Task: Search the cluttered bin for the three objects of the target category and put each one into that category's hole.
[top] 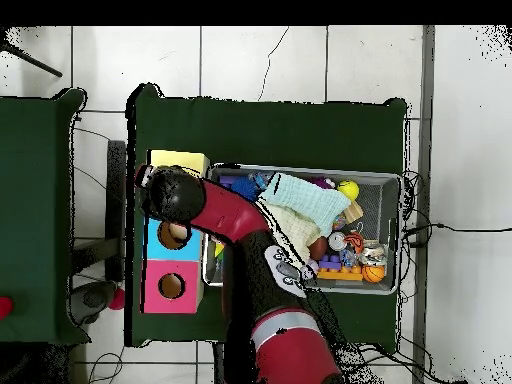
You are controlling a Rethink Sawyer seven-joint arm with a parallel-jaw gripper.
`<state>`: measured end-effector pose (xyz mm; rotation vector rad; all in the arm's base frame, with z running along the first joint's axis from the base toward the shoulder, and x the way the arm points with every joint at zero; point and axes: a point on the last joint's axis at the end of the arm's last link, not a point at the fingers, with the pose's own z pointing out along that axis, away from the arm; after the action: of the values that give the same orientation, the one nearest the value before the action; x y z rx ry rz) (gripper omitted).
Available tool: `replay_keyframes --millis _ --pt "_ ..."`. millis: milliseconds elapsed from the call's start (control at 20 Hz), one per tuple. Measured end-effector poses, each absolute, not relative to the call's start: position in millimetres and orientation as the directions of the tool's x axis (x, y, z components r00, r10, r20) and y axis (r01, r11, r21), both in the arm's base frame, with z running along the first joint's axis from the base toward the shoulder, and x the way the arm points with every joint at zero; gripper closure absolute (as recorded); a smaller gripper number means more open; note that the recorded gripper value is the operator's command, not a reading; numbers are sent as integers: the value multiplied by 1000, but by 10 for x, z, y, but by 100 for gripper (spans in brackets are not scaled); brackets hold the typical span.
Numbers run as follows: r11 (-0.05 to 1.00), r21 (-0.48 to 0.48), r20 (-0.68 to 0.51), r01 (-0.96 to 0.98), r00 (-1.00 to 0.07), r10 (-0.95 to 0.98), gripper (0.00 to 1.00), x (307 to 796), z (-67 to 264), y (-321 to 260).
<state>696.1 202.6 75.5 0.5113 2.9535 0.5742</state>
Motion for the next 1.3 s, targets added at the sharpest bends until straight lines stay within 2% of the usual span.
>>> replay_keyframes --millis 650,1300 --pt "901 339 -88 270 -945 316 100 7072 791 1819" --pt "913 322 -99 249 -950 294 100 7049 765 1765"
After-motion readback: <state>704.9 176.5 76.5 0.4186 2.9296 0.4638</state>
